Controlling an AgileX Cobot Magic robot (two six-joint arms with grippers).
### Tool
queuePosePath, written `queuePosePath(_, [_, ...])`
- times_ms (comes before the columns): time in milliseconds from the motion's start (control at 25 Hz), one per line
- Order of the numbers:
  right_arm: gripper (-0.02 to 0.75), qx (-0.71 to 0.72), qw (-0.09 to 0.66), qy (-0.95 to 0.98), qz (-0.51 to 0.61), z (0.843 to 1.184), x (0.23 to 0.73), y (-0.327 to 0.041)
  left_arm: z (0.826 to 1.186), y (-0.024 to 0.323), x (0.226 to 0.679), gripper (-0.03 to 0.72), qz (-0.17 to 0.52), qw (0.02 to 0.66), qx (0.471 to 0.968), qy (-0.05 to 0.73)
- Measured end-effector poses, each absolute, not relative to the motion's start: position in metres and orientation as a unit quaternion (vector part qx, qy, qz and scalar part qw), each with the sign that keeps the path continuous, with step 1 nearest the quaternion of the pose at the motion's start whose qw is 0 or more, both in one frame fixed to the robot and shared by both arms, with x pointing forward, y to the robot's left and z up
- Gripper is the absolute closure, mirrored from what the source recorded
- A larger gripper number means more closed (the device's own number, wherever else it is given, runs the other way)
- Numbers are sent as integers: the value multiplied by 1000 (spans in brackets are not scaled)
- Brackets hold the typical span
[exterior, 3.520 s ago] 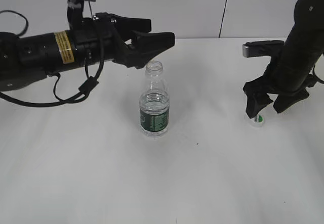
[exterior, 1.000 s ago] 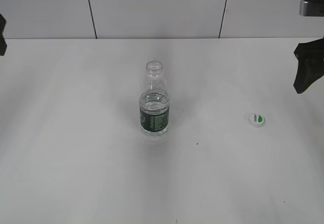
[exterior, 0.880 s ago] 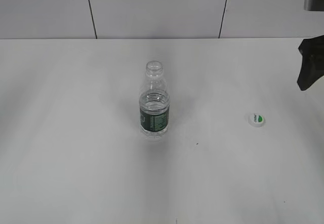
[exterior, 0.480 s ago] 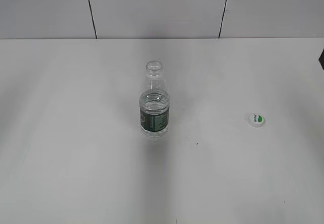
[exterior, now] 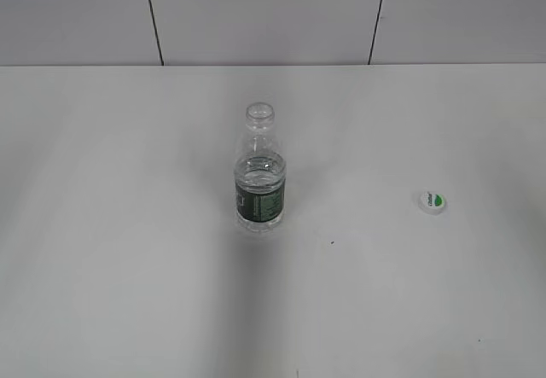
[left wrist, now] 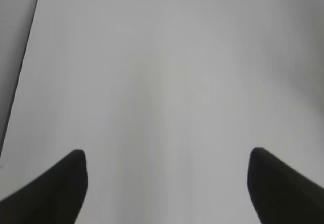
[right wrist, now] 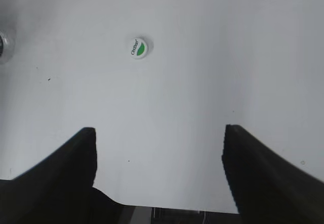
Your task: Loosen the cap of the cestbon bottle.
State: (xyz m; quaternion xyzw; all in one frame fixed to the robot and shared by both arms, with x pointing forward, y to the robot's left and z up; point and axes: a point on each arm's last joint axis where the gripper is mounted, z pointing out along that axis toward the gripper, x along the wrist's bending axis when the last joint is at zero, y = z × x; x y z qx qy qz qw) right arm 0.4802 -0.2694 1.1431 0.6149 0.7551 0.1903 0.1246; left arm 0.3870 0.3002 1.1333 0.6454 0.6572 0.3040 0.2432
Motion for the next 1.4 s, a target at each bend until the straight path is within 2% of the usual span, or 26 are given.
queuePosePath(440, [150,601,172,744,236,1174,444,-272,1100,306,297,136,341,322,618,631])
queuePosePath(680, [150,595,181,740,256,1182,427,-272,1093,300,256,151,365,389,642,551])
queuePosePath(840, [150,596,175,742,250,1170,412,-273,1087,298,238,167,373,422,636,527])
queuePosePath(1080, [150,597,171,744,246,1142,379,-276,1065,298,228,171,360,413,647,530])
queuePosePath(1400, [150,563,238,733,299,1124,321,-281,1057,297,230,171,346,402,656,538])
